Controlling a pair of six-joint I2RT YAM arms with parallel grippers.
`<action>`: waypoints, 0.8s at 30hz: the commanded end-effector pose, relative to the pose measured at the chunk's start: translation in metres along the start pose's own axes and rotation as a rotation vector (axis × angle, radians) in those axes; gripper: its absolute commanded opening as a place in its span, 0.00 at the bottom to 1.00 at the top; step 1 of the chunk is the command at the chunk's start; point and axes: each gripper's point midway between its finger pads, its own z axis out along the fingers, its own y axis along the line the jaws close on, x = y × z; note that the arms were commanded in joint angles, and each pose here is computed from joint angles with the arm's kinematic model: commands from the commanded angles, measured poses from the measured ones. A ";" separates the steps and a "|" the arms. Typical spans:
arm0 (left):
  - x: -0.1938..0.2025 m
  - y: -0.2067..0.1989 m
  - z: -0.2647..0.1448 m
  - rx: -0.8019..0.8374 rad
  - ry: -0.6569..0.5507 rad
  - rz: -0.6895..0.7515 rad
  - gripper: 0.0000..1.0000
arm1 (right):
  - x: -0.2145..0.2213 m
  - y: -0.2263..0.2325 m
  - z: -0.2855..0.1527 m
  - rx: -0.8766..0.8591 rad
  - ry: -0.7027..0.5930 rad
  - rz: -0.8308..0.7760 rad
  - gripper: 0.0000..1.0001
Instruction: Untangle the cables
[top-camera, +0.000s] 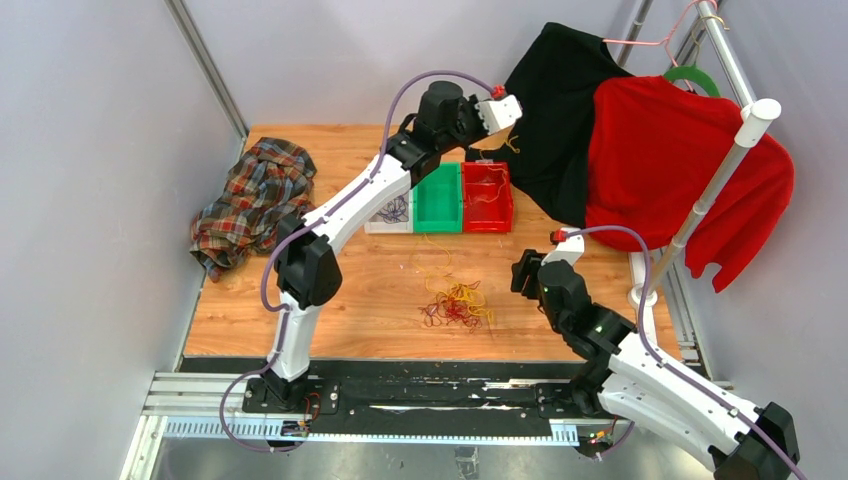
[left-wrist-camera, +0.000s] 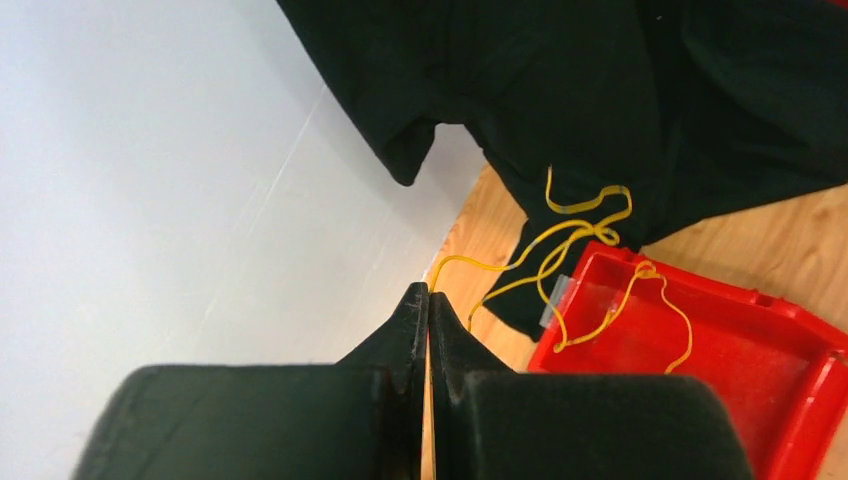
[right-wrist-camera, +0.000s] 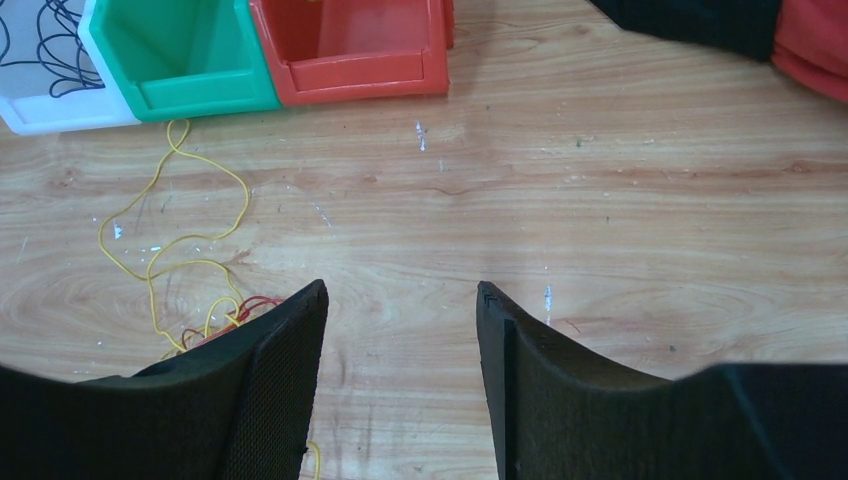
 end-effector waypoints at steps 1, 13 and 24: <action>0.004 0.009 -0.005 -0.049 0.021 0.090 0.00 | 0.000 -0.010 0.002 0.040 -0.026 0.026 0.56; 0.066 -0.059 -0.018 0.124 0.222 0.239 0.00 | -0.002 -0.027 0.004 0.127 -0.022 0.024 0.55; 0.083 -0.106 0.022 0.226 0.213 0.203 0.00 | -0.008 -0.041 0.005 0.197 -0.043 0.043 0.55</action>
